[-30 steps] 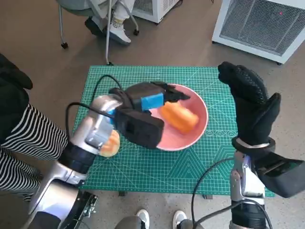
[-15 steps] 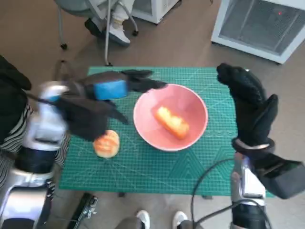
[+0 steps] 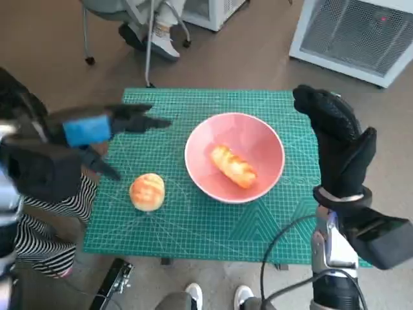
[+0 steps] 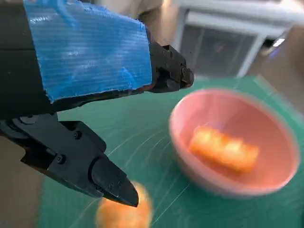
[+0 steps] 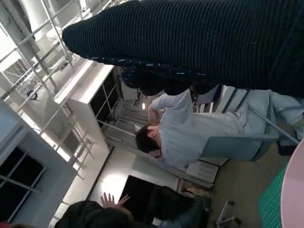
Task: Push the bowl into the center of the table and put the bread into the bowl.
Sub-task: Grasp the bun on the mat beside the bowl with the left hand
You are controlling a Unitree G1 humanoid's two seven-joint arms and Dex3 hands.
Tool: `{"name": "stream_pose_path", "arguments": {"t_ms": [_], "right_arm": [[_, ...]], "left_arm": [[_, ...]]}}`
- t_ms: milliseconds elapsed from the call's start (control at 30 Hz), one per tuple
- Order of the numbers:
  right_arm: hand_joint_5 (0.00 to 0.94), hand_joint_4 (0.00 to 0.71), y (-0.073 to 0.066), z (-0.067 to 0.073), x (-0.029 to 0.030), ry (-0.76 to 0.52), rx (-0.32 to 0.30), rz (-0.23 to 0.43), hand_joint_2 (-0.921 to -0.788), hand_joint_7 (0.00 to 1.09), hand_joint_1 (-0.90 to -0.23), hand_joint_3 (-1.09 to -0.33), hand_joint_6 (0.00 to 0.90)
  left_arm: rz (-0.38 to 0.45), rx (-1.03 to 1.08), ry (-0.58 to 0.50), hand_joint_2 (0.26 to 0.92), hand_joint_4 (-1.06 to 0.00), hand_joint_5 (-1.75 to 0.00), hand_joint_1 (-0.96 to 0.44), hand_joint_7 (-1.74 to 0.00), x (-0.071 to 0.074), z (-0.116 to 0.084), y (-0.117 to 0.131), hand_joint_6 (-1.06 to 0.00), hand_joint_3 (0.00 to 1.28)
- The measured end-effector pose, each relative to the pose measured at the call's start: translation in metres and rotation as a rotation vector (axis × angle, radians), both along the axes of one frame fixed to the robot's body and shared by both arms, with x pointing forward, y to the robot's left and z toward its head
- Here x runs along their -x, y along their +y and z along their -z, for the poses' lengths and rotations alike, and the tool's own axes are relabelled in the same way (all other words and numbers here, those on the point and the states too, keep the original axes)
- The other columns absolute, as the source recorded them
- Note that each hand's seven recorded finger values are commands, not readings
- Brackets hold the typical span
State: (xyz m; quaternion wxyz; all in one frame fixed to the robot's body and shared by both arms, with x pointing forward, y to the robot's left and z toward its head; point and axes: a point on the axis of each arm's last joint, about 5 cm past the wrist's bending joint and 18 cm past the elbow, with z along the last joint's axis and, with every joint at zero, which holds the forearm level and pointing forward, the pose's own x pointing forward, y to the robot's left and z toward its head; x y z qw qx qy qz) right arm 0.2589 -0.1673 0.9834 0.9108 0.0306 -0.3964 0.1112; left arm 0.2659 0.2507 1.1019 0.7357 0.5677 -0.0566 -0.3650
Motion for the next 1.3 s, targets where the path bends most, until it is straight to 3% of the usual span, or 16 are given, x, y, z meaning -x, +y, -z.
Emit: {"name": "stream_pose_path", "arguments": {"t_ms": [467, 800, 1067, 1233, 1267, 1300], "right_arm": [[0.000, 0.157, 0.000, 0.000, -0.0003, 0.008, -0.002, -0.003, -0.921, 0.39, -0.686, -0.722, 0.124], [0.000, 0.157, -0.002, -0.001, 0.0000, 0.012, -0.009, -0.006, -0.921, 0.39, -0.683, -0.726, 0.123], [0.000, 0.157, -0.003, -0.002, 0.0005, 0.014, -0.007, -0.016, -0.921, 0.39, -0.687, -0.730, 0.121], [0.000, 0.157, -0.004, -0.002, 0.0008, 0.017, -0.005, -0.015, -0.921, 0.39, -0.687, -0.730, 0.121], [0.000, 0.156, -0.004, -0.002, 0.0009, 0.017, -0.005, -0.015, -0.921, 0.39, -0.691, -0.730, 0.120], [0.000, 0.156, -0.004, -0.002, 0.0012, 0.019, -0.005, -0.015, -0.921, 0.39, -0.692, -0.730, 0.119]], "left_arm": [[-0.025, -0.043, 0.079, 0.694, 0.00, 0.00, -0.22, -0.01, 0.006, 0.009, 0.007, -0.22, 0.00], [-0.032, -0.029, 0.269, 0.702, -0.04, -0.01, -0.13, -0.02, 0.003, 0.054, 0.006, -0.27, 0.00], [-0.032, -0.049, 0.280, 0.706, -0.07, -0.01, -0.09, -0.02, 0.002, 0.085, -0.005, -0.29, 0.00], [-0.025, -0.047, 0.283, 0.706, -0.07, -0.01, -0.09, -0.02, 0.002, 0.088, -0.006, -0.29, 0.00], [-0.025, -0.046, 0.280, 0.717, -0.18, -0.02, -0.03, -0.05, 0.002, 0.088, -0.006, -0.39, 0.01], [-0.036, -0.065, 0.260, 0.720, -0.20, -0.02, -0.02, -0.05, 0.001, 0.089, -0.007, -0.42, 0.01]]}}
